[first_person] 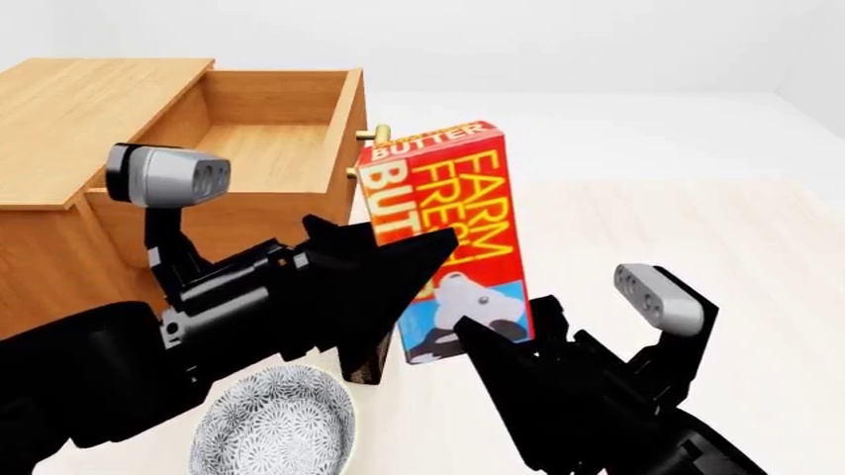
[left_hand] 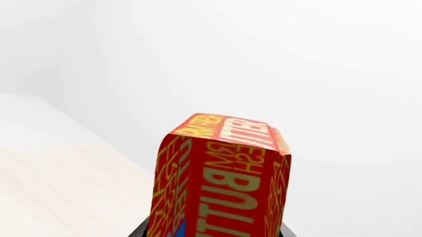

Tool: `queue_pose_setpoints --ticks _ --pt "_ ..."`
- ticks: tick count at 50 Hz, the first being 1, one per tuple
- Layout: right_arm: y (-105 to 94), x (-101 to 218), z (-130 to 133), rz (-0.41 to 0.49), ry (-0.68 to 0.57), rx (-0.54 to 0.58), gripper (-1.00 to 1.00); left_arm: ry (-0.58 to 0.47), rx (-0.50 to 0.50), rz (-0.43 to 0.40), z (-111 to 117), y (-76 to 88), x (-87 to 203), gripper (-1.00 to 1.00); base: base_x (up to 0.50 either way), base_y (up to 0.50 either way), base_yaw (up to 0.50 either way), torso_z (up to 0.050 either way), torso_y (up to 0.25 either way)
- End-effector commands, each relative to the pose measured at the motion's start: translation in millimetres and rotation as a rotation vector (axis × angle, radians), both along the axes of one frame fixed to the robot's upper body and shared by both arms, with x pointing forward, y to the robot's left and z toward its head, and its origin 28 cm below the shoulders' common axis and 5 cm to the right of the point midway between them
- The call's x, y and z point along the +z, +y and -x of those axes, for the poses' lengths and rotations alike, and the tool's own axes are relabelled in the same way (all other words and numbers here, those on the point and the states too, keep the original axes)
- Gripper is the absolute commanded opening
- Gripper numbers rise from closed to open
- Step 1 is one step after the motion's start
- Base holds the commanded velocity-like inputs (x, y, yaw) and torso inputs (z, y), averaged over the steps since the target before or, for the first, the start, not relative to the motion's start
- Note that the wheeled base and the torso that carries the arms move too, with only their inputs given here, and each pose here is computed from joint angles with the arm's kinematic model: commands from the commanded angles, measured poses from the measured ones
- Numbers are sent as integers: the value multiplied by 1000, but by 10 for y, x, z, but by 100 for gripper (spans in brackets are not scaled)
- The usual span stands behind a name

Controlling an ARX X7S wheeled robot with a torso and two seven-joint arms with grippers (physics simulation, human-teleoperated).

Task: Put the butter at the front in the top drawer of the cabinet and close it.

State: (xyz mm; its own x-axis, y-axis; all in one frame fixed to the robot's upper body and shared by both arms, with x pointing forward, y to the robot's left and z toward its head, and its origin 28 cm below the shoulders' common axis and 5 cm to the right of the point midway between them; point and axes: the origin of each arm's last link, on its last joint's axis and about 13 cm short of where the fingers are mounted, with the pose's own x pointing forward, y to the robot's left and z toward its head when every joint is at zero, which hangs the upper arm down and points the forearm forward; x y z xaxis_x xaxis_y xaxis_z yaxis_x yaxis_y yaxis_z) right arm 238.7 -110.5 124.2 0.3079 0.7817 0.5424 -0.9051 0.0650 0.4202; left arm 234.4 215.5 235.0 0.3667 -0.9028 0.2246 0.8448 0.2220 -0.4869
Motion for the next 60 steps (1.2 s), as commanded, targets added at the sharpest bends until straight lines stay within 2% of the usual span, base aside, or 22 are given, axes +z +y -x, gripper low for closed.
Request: queue_pose_setpoints --ticks 1,15,16,34,47,51,60 --pt "0 73 -2 -37 -35 21 -100 4 -9 -4 -14 -27 -3 -100 0 0 0 0 0" --pt "16 70 -17 -30 -34 13 -100 -7 17 18 -23 0 25 -100 0 0 0 0 1" --pt "13 66 -16 -28 -35 10 100 -8 22 20 -30 7 29 -100 0 0 0 0 0" --pt "-57 4 58 -9 -24 -26 100 -39 65 44 20 91 113 -100 0 0 0 1 1" --pt "-169 -93 194 7 -20 -158 100 -76 103 42 137 203 231 -100 0 0 0 1 1" --pt "-220 -105 249 32 -34 -228 100 -86 113 39 175 227 264 -100 0 0 0 0 0" --pt "-311 -94 331 138 -77 -482 100 -100 134 37 230 269 326 -100 0 0 0 0 1"
